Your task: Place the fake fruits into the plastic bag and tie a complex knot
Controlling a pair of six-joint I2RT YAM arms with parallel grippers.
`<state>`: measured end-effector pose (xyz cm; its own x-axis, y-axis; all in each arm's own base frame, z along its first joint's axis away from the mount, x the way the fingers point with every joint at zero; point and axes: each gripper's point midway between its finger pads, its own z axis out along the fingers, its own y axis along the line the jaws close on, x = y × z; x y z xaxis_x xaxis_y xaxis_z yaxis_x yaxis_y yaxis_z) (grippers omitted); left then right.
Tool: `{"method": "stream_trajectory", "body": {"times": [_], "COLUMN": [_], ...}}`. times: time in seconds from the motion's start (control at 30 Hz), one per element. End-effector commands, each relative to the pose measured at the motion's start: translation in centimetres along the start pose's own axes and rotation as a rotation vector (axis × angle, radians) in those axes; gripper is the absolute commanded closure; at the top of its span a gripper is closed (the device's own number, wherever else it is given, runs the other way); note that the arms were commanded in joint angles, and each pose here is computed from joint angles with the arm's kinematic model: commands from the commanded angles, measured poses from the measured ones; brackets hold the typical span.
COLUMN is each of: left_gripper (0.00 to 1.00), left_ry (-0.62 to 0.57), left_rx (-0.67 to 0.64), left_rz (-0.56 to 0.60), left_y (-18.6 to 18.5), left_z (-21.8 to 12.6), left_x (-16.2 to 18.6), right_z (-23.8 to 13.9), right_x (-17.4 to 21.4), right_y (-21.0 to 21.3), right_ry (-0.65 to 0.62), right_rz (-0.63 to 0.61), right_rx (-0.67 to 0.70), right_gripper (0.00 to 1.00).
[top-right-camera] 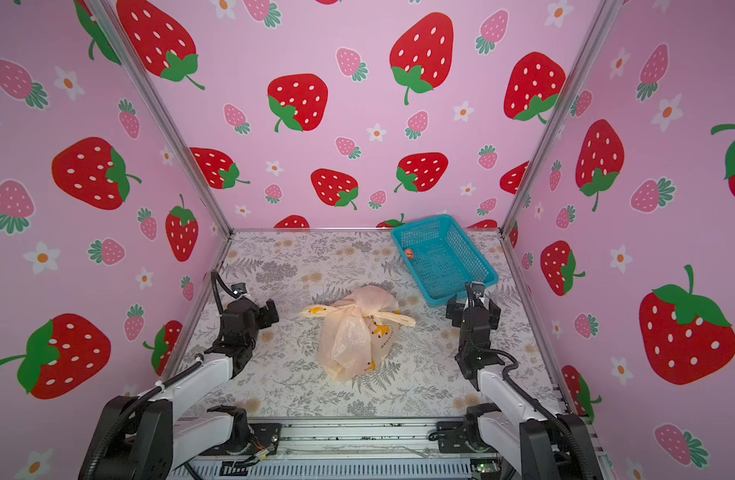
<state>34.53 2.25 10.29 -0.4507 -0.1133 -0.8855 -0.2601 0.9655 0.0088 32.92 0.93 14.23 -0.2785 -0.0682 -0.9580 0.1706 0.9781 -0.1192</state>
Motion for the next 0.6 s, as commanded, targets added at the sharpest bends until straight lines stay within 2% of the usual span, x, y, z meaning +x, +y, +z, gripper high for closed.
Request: {"method": "stream_trajectory", "body": {"times": [0.0, 0.13, 0.43, 0.57], "left_gripper": [0.01, 0.01, 0.01, 0.01], "left_ry": [-0.098, -0.08, -0.119, -0.137], "left_rx": [0.07, 0.106, 0.091, 0.115], "left_rz": [0.024, 0.051, 0.075, 0.091], "left_y": [-1.6, -2.4, -1.9, -2.3], "left_z": [1.1, 1.8, 2.7, 3.6], "left_x": [-2.7, -2.2, -2.9, -1.9], "right_z": [0.3, 0.8, 1.7, 2.1], "right_x": [0.0, 0.8, -0.4, -0.7], "right_y": [-0.8, -0.4, 0.5, 0.9], "right_ry": [-0.054, -0.058, -0.13, -0.142], "right_rz": [-0.008, -0.031, -0.047, -0.049], "right_rx": [0.041, 0.029, -0.017, -0.032], "right_gripper": [0.0, 0.0, 0.0, 0.0]}}
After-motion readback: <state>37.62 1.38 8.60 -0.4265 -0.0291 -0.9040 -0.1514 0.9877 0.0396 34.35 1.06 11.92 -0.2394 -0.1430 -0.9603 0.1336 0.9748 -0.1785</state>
